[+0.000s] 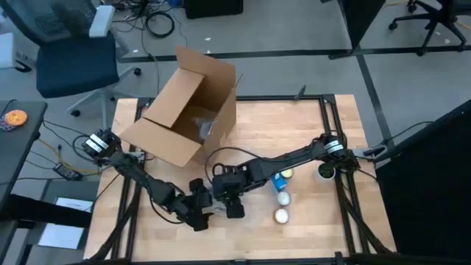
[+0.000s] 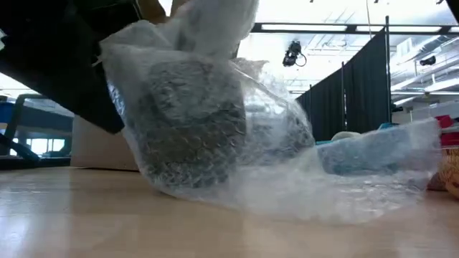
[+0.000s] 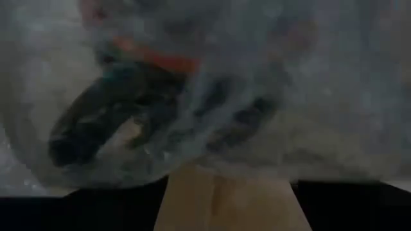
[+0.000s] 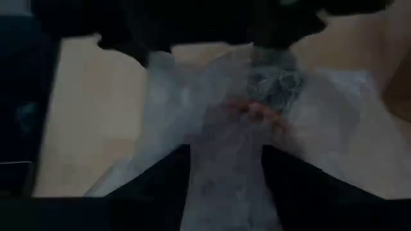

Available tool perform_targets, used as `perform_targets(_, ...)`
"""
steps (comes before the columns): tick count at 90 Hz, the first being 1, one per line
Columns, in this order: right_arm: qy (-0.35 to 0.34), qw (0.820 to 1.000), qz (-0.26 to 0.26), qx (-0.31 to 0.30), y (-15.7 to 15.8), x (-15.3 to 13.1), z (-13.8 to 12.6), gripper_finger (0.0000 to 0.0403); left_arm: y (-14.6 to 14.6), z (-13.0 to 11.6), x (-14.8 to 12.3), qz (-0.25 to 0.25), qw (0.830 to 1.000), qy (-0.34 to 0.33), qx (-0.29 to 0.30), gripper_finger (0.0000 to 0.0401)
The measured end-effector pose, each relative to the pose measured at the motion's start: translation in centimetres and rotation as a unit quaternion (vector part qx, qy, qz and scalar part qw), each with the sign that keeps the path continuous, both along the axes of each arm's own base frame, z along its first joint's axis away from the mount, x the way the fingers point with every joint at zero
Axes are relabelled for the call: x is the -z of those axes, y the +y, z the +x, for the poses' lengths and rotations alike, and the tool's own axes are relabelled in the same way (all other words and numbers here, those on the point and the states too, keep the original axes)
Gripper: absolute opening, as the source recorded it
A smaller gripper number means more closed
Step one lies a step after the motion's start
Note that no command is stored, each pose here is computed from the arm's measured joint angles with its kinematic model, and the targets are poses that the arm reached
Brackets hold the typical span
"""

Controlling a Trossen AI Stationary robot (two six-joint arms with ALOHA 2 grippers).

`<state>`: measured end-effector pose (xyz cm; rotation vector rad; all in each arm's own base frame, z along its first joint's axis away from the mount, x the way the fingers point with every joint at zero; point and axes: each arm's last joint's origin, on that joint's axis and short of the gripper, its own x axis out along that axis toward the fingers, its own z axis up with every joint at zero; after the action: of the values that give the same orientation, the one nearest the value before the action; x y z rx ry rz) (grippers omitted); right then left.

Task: Wrap mug
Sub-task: Wrap the mug with the bubble wrap

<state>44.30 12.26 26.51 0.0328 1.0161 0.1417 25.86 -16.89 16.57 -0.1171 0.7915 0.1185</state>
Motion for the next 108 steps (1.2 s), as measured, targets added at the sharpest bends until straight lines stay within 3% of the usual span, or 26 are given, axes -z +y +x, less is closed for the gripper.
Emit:
perform_targets(31, 0.028, 1.000, -0.009, 0.001, -0.3, -0.4, -0.9, 0.0166, 0.0, 0.0, 0.0, -0.004, 1.000, 0.003, 0.004, 0.0286)
perform_targets(50, -0.002, 1.000, 0.003, -0.016, 0.6, -3.6, -1.5, 0.0154, 0.0, 0.0, 0.0, -0.004, 1.000, 0.004, 0.004, 0.0286)
perform_targets(69, -0.039, 0.996, -0.002, -0.075, 2.2, -5.8, -1.9, 0.0099, -0.1, -0.1, 0.0, -0.005, 1.000, 0.004, 0.005, 0.0286)
perform_targets(84, -0.009, 0.995, -0.005, -0.094, 2.9, -5.3, -2.6, 0.0012, -0.1, -0.1, 0.0, -0.005, 1.000, 0.004, 0.004, 0.0286)
perform_targets(108, 0.047, 0.997, -0.008, -0.066, 2.0, -1.5, -2.5, 0.0002, -0.1, 0.0, 0.0, -0.005, 1.000, 0.003, 0.004, 0.0286)
